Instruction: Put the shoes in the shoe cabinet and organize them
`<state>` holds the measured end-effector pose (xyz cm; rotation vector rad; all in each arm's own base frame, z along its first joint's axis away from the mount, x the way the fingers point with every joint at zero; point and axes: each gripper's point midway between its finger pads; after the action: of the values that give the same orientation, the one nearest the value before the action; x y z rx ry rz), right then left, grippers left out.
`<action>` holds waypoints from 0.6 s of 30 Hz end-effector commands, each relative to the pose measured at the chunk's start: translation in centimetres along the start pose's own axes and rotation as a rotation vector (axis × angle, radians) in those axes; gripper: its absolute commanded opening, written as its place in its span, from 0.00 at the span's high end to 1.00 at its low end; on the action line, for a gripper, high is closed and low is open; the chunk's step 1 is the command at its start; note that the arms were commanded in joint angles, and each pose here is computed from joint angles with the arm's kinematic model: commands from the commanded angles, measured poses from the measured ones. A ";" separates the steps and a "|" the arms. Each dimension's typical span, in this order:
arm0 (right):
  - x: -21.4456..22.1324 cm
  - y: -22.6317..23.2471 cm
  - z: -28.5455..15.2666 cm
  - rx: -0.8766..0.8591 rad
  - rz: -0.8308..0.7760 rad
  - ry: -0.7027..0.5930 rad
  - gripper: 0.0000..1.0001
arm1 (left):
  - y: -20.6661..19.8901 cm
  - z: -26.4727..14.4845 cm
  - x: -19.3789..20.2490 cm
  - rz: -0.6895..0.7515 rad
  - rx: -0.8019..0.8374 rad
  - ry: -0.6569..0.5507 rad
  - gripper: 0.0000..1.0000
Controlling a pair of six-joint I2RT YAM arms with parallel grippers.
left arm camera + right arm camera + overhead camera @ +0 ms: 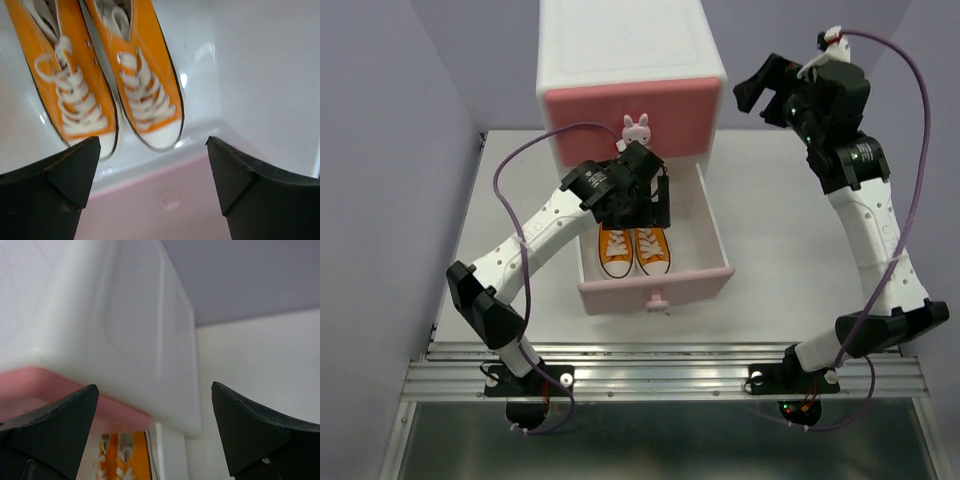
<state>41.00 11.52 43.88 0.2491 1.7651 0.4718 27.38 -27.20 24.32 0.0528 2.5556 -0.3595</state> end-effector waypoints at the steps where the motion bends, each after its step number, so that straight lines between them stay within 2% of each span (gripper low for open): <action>1: -9.2 7.5 -0.6 -0.296 -0.066 -0.254 0.00 | -3.7 -14.7 -12.5 -0.040 0.298 -0.548 0.01; 4: -11.9 9.8 0.3 -0.392 -0.062 -0.351 0.00 | -3.3 -15.1 -11.3 -0.047 0.313 -0.513 0.01; 7: -14.0 14.8 -0.4 -0.543 -0.108 -0.431 0.00 | -3.3 -14.5 -9.8 -0.019 0.337 -0.470 0.01; 9: -13.4 17.0 0.5 -0.582 -0.146 -0.432 0.00 | -3.3 -14.3 -9.2 0.001 0.343 -0.452 0.01; 15: -6.9 21.9 4.2 -0.673 -0.182 -0.326 0.00 | -4.7 -14.7 -6.7 0.078 0.438 -0.403 0.01; 18: -0.5 20.3 7.9 -0.610 -0.181 -0.125 0.00 | -6.6 -15.7 -4.8 0.138 0.502 -0.382 0.01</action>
<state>46.37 29.22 56.08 -0.2443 1.3149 0.8183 24.68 -26.70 41.32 0.1613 2.0396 -0.7880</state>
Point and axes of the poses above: each gripper's point midway between its finger pads, its own z axis out along the fingers, its own y axis along the line the jaws close on, x = y × z, and after that the axes turned 1 degree about z, right-handed
